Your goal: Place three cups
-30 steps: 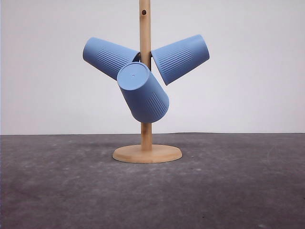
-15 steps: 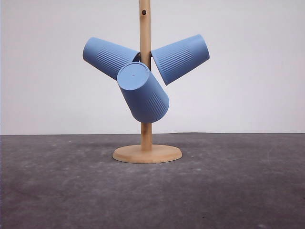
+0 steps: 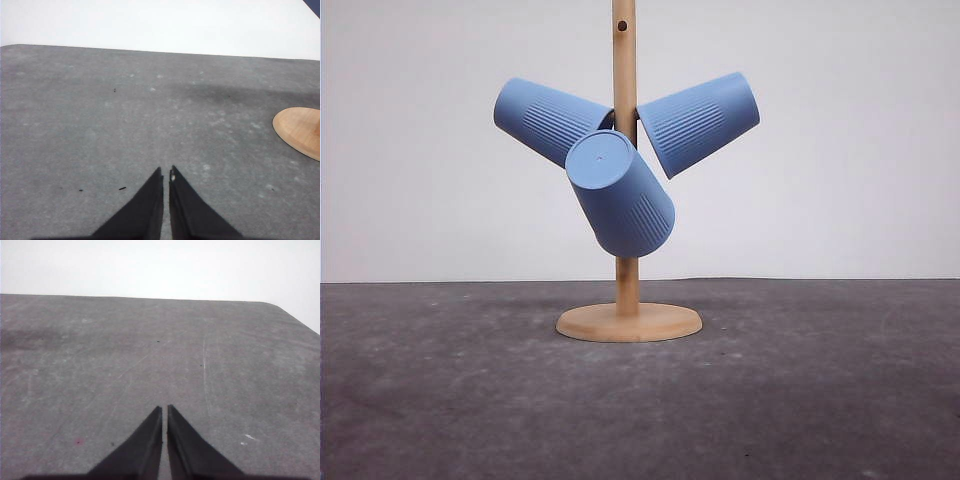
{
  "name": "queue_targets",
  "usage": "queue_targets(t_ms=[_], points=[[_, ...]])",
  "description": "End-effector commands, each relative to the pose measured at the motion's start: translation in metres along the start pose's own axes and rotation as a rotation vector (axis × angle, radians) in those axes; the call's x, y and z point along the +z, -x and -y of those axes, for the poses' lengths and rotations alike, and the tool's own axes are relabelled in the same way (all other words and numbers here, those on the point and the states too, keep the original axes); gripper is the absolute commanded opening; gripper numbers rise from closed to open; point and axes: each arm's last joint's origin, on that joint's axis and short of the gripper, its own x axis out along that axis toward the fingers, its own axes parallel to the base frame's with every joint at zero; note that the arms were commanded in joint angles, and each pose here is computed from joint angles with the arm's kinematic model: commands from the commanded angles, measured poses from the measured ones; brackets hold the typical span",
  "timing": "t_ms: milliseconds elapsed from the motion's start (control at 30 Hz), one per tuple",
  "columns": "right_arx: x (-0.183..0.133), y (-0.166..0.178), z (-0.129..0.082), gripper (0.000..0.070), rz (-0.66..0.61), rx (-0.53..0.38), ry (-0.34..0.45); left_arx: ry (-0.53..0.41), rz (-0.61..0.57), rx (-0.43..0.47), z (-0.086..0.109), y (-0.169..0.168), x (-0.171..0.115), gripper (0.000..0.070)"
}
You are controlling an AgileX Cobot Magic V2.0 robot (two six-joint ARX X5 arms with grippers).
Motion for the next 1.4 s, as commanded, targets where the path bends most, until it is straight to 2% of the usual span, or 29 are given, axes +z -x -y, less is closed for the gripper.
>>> queue_targets(t_ms=[0,1367], points=[[0.0001,-0.0004,0.0001,0.0013,0.008,-0.002,-0.012,-0.009,0.003,-0.001,-0.0001,-0.0011,-0.0023,0.0000],[0.0000,-0.0004,0.0002,0.0013,0.007,-0.002,-0.012,-0.009,0.003,-0.001,-0.0001,-0.0011,-0.0023,0.0000]])
